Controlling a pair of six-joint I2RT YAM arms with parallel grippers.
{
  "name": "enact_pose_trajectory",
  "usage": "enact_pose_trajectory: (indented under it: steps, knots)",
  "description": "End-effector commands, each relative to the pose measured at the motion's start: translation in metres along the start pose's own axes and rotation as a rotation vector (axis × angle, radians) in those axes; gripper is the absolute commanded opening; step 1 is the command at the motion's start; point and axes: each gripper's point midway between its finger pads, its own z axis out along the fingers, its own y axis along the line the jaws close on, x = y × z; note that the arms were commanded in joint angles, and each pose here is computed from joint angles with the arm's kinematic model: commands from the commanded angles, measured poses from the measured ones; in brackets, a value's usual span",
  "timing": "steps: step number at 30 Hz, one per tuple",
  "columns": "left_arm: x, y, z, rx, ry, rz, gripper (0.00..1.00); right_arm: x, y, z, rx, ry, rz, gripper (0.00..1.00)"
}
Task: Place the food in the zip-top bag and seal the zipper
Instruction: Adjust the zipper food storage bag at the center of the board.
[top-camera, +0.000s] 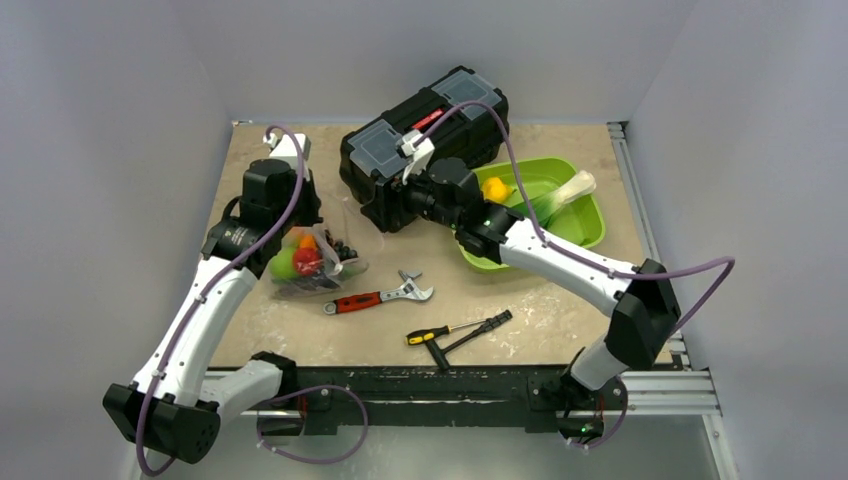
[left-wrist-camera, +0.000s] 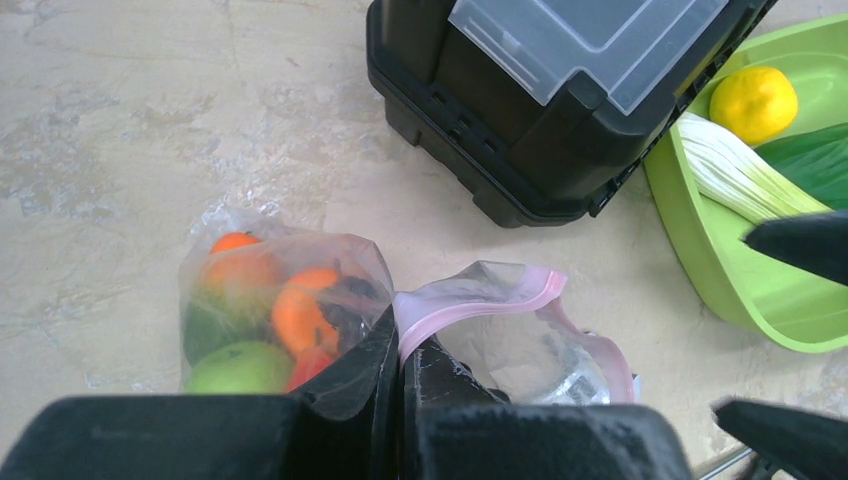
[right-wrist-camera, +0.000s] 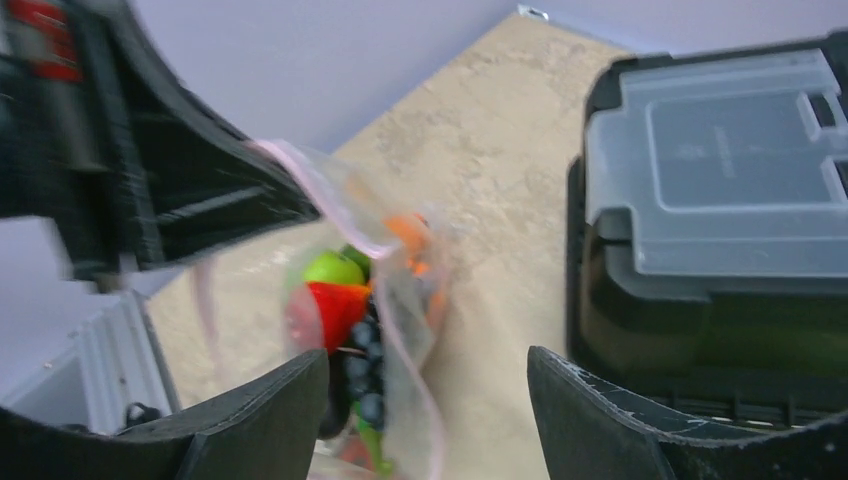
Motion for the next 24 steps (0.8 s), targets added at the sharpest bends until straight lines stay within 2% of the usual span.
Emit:
enact_pose_trajectory:
  steps: [1, 9, 13, 15, 17, 19, 21, 24]
  knots:
    - [-0.029, -0.011, -0.007, 0.060, -0.087, 0.013, 0.00, 0.036, -0.013, 0.008, -0.128, 0.105, -0.065, 0.71]
    - [-0.028, -0.013, -0.004, 0.073, -0.081, 0.023, 0.00, 0.057, 0.001, 0.024, -0.311, 0.124, -0.099, 0.67]
    - [-0.027, -0.013, -0.002, 0.071, -0.071, 0.031, 0.00, 0.061, 0.006, 0.030, -0.354, 0.127, -0.094, 0.61]
    - [-0.027, -0.014, -0.002, 0.075, -0.069, 0.033, 0.00, 0.060, 0.007, 0.033, -0.354, 0.104, -0.054, 0.49]
    - [-0.026, -0.015, -0.002, 0.082, -0.066, 0.039, 0.00, 0.056, 0.015, 0.035, -0.388, 0.095, 0.001, 0.19]
    - [-0.027, -0.016, -0.004, 0.093, -0.061, 0.057, 0.00, 0.050, 0.025, 0.036, -0.410, 0.101, 0.083, 0.00]
    - [-0.028, -0.019, -0.009, 0.113, -0.058, 0.083, 0.00, 0.038, 0.043, 0.030, -0.462, 0.066, 0.224, 0.00]
    - [-0.026, -0.034, -0.018, 0.197, -0.045, 0.118, 0.00, 0.004, 0.066, 0.014, -0.524, -0.071, 0.479, 0.00]
